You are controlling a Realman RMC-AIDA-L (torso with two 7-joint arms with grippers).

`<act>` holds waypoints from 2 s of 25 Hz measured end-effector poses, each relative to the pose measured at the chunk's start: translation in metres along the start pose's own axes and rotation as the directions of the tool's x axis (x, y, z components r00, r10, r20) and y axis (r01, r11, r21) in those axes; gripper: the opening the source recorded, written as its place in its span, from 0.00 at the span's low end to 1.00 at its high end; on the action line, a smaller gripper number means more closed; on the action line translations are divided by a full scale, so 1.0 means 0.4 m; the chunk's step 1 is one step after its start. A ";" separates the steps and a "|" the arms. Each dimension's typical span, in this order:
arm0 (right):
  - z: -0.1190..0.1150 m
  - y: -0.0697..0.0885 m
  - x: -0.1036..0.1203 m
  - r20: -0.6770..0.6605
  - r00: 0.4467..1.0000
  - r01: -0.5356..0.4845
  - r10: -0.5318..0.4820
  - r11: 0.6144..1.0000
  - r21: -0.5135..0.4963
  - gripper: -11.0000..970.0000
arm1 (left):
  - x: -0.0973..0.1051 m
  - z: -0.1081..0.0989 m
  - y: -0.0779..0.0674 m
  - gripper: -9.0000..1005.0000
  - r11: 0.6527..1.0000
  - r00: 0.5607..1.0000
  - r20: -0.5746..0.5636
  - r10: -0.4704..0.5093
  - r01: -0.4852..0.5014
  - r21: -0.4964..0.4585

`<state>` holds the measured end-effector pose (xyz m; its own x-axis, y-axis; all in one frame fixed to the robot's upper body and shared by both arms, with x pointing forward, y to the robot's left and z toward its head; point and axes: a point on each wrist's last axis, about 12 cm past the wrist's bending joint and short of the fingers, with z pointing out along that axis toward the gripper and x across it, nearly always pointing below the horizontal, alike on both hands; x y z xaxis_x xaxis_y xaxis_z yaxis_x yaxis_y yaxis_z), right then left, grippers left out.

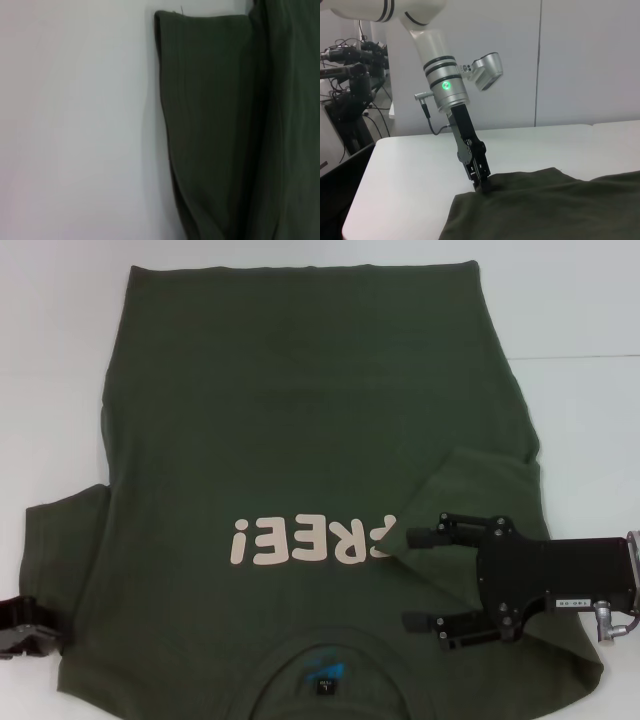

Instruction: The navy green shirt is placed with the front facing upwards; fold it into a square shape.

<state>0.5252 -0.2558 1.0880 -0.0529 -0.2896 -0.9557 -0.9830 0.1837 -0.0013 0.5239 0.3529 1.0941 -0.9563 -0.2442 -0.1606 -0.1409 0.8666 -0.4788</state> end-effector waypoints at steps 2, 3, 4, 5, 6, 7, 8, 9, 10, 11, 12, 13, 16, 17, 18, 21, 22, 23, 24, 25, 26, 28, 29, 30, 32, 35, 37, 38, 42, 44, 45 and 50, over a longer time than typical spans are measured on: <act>0.000 0.000 0.000 0.000 1.000 0.000 0.000 1.000 0.000 0.92 | -0.001 -0.001 0.000 0.50 1.000 1.000 0.001 0.001 -0.001 -0.003; 0.000 0.000 -0.001 0.001 1.000 0.001 -0.001 1.000 0.000 0.92 | -0.001 -0.001 0.000 0.46 1.000 1.000 0.002 0.001 -0.001 -0.004; 0.000 -0.001 -0.001 0.001 1.000 0.001 -0.001 1.000 0.000 0.92 | -0.001 -0.001 0.001 0.43 1.000 1.000 0.004 0.001 -0.001 -0.005; 0.001 -0.001 -0.002 0.001 1.000 0.002 -0.002 1.000 0.000 0.92 | -0.003 -0.002 0.001 0.39 1.000 1.000 0.006 0.001 -0.001 -0.006; 0.001 -0.002 -0.002 0.001 1.000 0.003 -0.003 1.000 0.000 0.92 | -0.004 -0.002 0.001 0.36 1.000 1.000 0.010 0.002 -0.002 -0.008; 0.001 -0.002 -0.003 0.002 1.000 0.003 -0.003 1.000 0.000 0.92 | -0.005 -0.002 0.001 0.32 1.000 1.000 0.012 0.002 -0.002 -0.009; 0.002 -0.003 -0.003 0.002 1.000 0.004 -0.004 1.000 -0.001 0.92 | -0.005 -0.002 0.001 0.29 1.000 1.000 0.013 0.002 -0.002 -0.009; 0.002 -0.003 -0.004 0.002 1.000 0.004 -0.004 1.000 -0.001 0.92 | -0.006 -0.003 0.001 0.25 1.000 1.000 0.015 0.002 -0.002 -0.010; 0.002 -0.003 -0.004 0.002 1.000 0.005 -0.005 1.000 -0.001 0.92 | -0.006 -0.003 0.002 0.21 1.000 1.000 0.017 0.002 -0.002 -0.011; 0.002 -0.003 -0.004 0.002 1.000 0.005 -0.005 1.000 -0.001 0.92 | -0.007 -0.003 0.002 0.17 1.000 1.000 0.018 0.003 -0.002 -0.011; 0.002 -0.004 -0.005 0.002 1.000 0.005 -0.005 1.000 -0.001 0.92 | -0.007 -0.003 0.002 0.13 1.000 1.000 0.019 0.003 -0.002 -0.012; 0.003 -0.004 -0.005 0.002 1.000 0.006 -0.006 1.000 -0.002 0.92 | -0.008 -0.004 0.002 0.08 1.000 1.000 0.022 0.003 -0.003 -0.014; 0.004 -0.005 -0.006 0.002 1.000 0.007 -0.007 1.000 -0.003 0.91 | -0.012 -0.009 0.002 0.09 1.000 0.999 0.033 0.008 -0.007 -0.021; 0.004 -0.005 -0.007 0.002 1.000 0.008 -0.008 1.000 -0.003 0.91 | -0.014 -0.010 0.001 0.09 1.000 0.999 0.036 0.013 -0.012 -0.024; 0.004 -0.005 -0.007 0.002 1.000 0.008 -0.008 1.000 -0.003 0.91 | -0.015 -0.011 0.000 0.09 1.000 0.999 0.038 0.016 -0.015 -0.027; 0.004 -0.006 -0.008 0.004 1.000 0.010 -0.010 1.000 -0.001 0.91 | -0.020 -0.017 -0.001 0.09 0.999 0.998 0.047 0.030 -0.028 -0.039; 0.003 -0.007 -0.008 0.006 1.000 0.011 -0.011 1.000 0.001 0.91 | -0.020 -0.019 0.000 0.09 0.998 0.998 0.048 0.033 -0.031 -0.046; 0.003 -0.007 -0.009 0.007 1.000 0.011 -0.011 1.000 0.002 0.91 | -0.020 -0.022 0.001 0.09 0.998 0.998 0.049 0.037 -0.034 -0.054; 0.003 -0.008 -0.009 0.008 1.000 0.011 -0.011 1.000 0.003 0.91 | -0.020 -0.024 0.003 0.08 0.997 0.998 0.049 0.041 -0.037 -0.066; 0.003 -0.008 -0.009 0.008 1.000 0.011 -0.011 1.000 0.005 0.91 | -0.019 -0.026 0.006 0.08 0.996 0.998 0.045 0.046 -0.042 -0.084; 0.003 -0.009 -0.008 0.007 1.000 0.011 -0.011 1.000 0.008 0.91 | -0.018 -0.028 0.008 0.08 0.994 0.998 0.042 0.052 -0.048 -0.101; 0.003 -0.011 -0.008 0.004 1.000 0.011 -0.011 1.000 0.013 0.91 | -0.017 -0.031 0.009 0.08 0.991 0.997 0.038 0.063 -0.058 -0.123; 0.003 -0.011 -0.007 0.002 1.000 0.011 -0.011 1.000 0.015 0.91 | -0.017 -0.033 0.008 0.08 0.989 0.997 0.039 0.070 -0.064 -0.132; 0.003 -0.012 -0.007 0.001 1.000 0.011 -0.011 1.000 0.015 0.91 | -0.018 -0.034 0.006 0.08 0.988 0.996 0.039 0.077 -0.071 -0.138; 0.004 -0.012 -0.007 0.000 1.000 0.011 -0.011 1.000 0.016 0.91 | -0.018 -0.037 0.002 0.07 0.985 0.995 0.041 0.095 -0.088 -0.151; 0.004 -0.012 -0.007 0.001 1.000 0.010 -0.010 1.000 0.017 0.91 | -0.018 -0.042 -0.003 0.07 0.981 0.993 0.045 0.113 -0.104 -0.167; 0.004 -0.013 -0.007 0.002 1.000 0.011 -0.011 1.000 0.018 0.91 | -0.018 -0.042 -0.006 0.07 0.979 0.992 0.043 0.120 -0.111 -0.169; 0.004 -0.013 -0.008 0.002 1.000 0.011 -0.011 1.000 0.018 0.91 | -0.018 -0.041 -0.007 0.06 0.979 0.992 0.041 0.121 -0.112 -0.168; 0.006 -0.015 -0.010 0.003 1.000 0.015 -0.015 1.000 0.017 0.91 | -0.020 -0.038 -0.012 0.06 0.979 0.992 0.038 0.124 -0.117 -0.164; 0.007 -0.015 -0.010 0.002 1.000 0.017 -0.017 1.000 0.017 0.91 | -0.022 -0.035 -0.015 0.06 0.980 0.992 0.037 0.124 -0.117 -0.161; 0.007 -0.016 -0.011 0.002 1.000 0.018 -0.018 1.000 0.017 0.90 | -0.023 -0.034 -0.016 0.06 0.980 0.992 0.037 0.124 -0.117 -0.158; 0.009 -0.018 -0.012 0.000 1.000 0.021 -0.021 1.000 0.016 0.90 | -0.030 -0.032 -0.028 0.05 0.980 0.990 0.038 0.136 -0.129 -0.152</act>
<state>0.5330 -0.2525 1.0917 -0.0320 -0.2933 -0.9555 -0.9809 0.1929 -0.0263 0.5338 0.3516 1.1123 -0.9561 -0.1408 -0.2570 -0.0540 0.9467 -0.3175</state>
